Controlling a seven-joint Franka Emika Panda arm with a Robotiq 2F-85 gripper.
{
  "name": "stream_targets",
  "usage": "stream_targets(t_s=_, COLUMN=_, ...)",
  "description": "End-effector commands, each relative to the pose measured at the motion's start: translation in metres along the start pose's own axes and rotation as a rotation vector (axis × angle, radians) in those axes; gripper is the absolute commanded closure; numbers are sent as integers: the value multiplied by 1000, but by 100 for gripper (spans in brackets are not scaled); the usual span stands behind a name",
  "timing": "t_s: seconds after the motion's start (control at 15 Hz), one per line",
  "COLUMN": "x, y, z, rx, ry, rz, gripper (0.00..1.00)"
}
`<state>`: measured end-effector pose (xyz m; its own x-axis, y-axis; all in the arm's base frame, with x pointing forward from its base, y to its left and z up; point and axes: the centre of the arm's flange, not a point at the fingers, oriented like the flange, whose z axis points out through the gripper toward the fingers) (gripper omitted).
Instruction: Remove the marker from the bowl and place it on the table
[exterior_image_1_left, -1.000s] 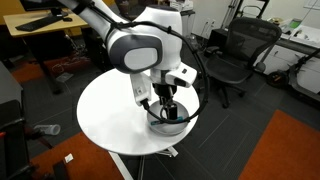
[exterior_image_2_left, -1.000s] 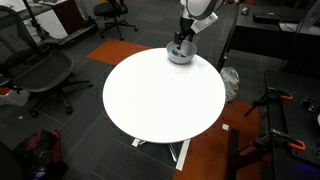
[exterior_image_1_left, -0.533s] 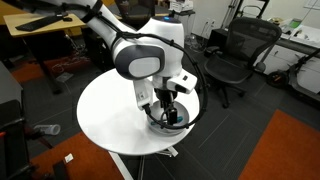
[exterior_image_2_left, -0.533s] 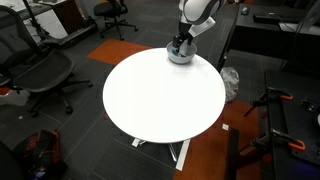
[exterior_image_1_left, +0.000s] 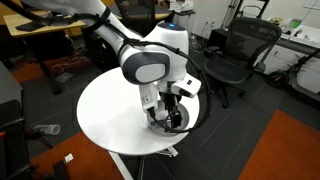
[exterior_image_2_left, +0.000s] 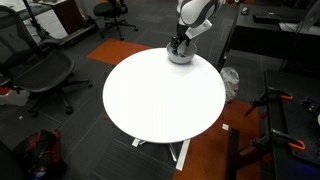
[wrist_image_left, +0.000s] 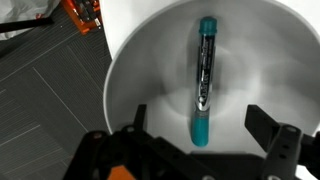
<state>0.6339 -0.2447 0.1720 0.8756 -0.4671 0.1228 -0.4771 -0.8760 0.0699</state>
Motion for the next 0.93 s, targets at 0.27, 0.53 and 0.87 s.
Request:
stream_targets(t_s=0.27, x=13, y=-3, z=20, rx=-10, ry=1, rz=33, gripper=0)
stream_targets(t_s=0.53, x=13, y=-4, z=28, rx=-12, ry=-5, rz=32, gripper=18)
stream_targets(t_s=0.87, x=13, y=-5, z=32, rx=-15, ry=-7, rz=28, gripper=57)
